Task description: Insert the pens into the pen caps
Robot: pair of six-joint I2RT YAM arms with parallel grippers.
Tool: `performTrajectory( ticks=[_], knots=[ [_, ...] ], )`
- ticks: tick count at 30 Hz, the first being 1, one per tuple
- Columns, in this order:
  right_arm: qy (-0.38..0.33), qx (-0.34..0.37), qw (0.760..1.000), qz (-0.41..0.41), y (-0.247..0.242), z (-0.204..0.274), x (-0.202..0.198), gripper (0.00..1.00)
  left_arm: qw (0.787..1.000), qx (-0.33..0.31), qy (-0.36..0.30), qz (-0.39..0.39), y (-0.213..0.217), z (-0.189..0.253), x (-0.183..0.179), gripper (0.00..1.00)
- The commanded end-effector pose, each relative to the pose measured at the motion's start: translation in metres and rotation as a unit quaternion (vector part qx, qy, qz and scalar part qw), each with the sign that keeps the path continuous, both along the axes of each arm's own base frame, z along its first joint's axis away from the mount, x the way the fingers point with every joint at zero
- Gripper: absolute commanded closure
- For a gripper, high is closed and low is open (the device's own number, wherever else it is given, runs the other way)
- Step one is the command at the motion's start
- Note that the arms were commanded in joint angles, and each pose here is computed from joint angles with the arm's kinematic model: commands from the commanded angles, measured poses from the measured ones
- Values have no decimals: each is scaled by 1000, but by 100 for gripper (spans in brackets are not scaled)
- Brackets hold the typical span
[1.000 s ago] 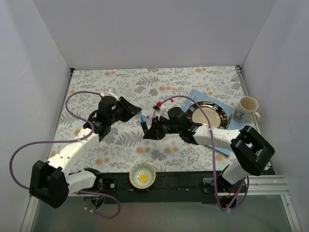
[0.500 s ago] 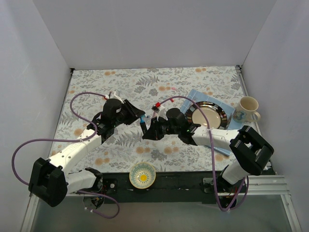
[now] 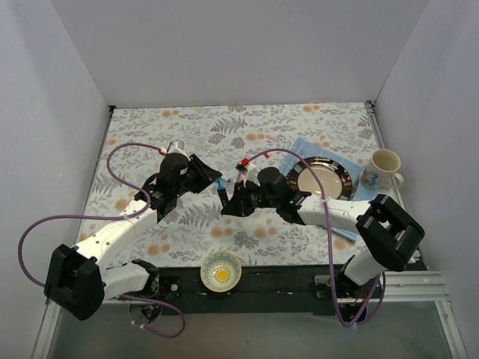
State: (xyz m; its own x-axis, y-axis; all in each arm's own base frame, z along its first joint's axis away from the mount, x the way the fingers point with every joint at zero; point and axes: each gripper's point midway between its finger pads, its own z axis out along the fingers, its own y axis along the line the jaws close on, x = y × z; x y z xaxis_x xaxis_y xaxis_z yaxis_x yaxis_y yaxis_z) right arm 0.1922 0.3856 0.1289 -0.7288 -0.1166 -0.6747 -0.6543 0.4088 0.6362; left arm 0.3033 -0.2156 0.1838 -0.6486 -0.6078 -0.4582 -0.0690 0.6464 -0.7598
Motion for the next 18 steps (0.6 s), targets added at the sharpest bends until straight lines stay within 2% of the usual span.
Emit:
performTrajectory(
  ticks=[1,18],
  knots=[
    [-21,13,1000,-6,7,16,7,99,1000,8,-16,4,5,11,-2,100],
    [-23,-18,999,-37,8,14,24,99,999,33,-3,-35,-9,-7,-19,100]
  ],
)
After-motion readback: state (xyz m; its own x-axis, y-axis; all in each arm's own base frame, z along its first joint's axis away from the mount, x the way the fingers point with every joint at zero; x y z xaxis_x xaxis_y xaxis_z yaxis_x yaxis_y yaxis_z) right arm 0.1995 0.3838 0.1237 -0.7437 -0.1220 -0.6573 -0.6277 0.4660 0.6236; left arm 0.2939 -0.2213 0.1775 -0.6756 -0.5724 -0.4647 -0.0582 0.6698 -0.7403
